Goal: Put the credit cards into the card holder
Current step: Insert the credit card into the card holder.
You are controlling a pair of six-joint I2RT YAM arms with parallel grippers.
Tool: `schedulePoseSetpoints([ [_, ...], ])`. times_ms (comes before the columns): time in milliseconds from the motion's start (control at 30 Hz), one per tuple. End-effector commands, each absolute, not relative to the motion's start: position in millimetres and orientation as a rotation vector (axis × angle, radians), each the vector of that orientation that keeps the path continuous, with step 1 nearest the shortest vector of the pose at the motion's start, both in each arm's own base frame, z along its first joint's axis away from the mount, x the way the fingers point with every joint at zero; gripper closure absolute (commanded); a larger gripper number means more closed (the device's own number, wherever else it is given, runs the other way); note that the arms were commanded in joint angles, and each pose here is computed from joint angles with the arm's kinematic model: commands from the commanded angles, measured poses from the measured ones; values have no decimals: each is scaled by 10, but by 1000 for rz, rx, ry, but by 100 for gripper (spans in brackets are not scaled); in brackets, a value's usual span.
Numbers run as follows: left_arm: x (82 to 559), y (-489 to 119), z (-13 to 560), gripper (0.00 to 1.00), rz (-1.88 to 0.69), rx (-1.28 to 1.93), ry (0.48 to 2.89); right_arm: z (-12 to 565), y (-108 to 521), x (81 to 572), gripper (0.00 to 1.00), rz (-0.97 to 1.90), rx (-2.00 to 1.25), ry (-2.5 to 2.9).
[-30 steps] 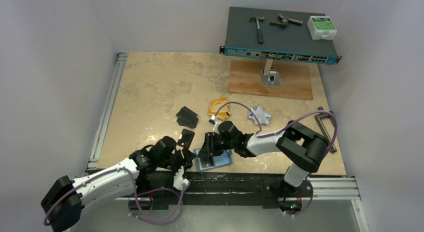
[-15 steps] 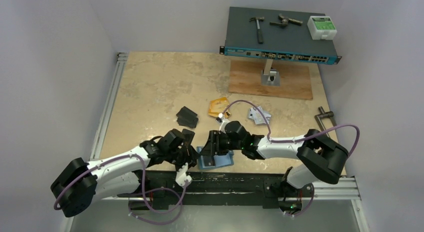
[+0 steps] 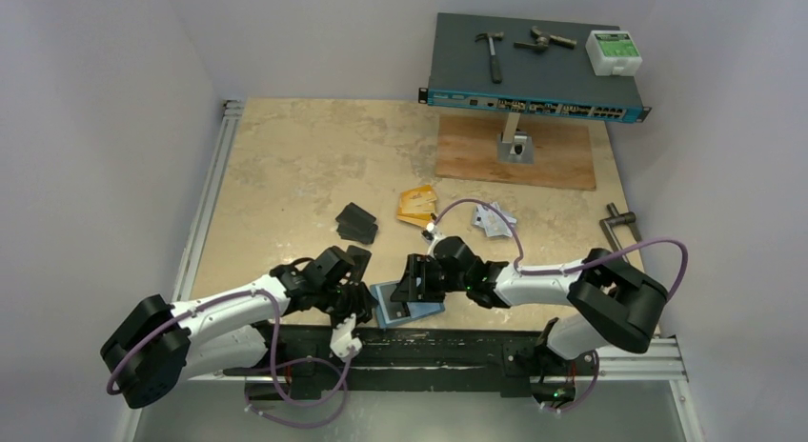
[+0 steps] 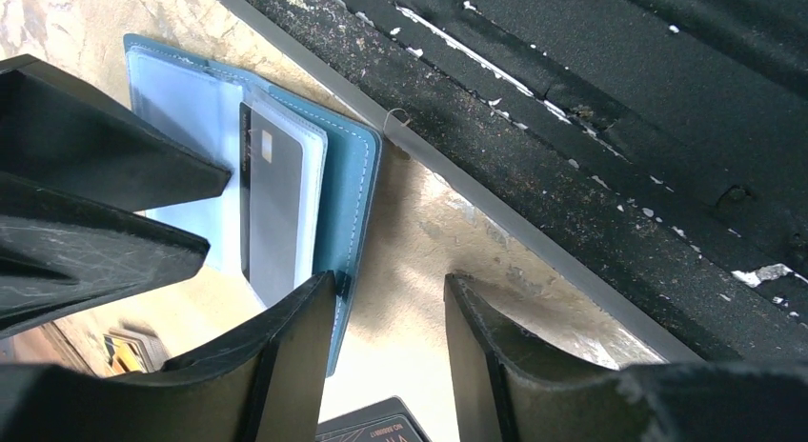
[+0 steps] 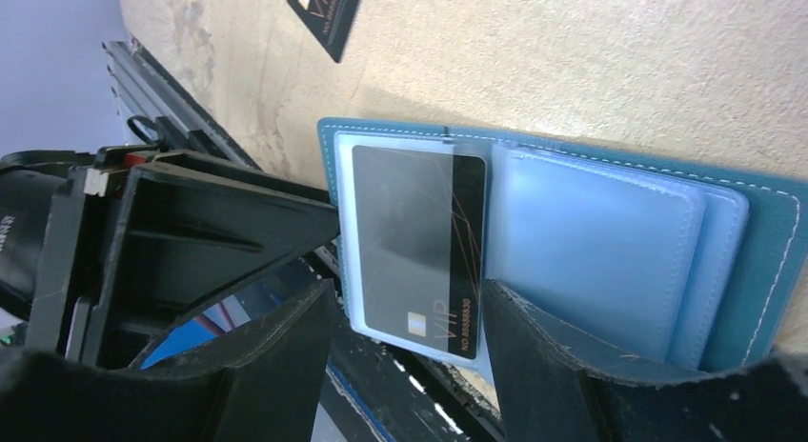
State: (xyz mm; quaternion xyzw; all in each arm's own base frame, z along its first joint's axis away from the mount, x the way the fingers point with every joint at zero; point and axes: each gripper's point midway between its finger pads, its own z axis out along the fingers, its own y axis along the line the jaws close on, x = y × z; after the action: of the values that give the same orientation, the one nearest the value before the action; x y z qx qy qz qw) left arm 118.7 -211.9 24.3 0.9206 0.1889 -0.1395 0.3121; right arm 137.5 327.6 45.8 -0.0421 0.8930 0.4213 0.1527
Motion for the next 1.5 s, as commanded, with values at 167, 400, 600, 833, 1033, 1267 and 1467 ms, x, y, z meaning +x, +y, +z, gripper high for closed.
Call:
schedulePoseSetpoints([
  [167, 1204, -2217, 321, 56, -393, 2396, 475, 384, 3312, 1500, 39, 1119, -96, 2570],
  [400, 1190, -2225, 302, 56, -407, 2391, 479, 355, 3410, 1457, 39, 1117, -135, 2588],
  [600, 1189, -2222, 294, 59, -407, 2388, 489, 375, 3478, 1391, 40, 1124, -176, 2591],
  [833, 1156, -2193, 270, 63, -409, 2399, 467, 486, 3525, 1373, 40, 1168, -203, 2560],
  [1033, 1144, -2087, 200, 72, -385, 2445, 474, 476, 3414, 1369, 40, 1153, -145, 2572],
  [1267, 1168, -1963, 221, 91, -368, 2467, 546, 592, 3320, 1460, 40, 1090, -140, 2550],
  [1467, 1173, -1966, 329, 93, -386, 2433, 635, 776, 3272, 1625, 40, 1000, -150, 2504],
])
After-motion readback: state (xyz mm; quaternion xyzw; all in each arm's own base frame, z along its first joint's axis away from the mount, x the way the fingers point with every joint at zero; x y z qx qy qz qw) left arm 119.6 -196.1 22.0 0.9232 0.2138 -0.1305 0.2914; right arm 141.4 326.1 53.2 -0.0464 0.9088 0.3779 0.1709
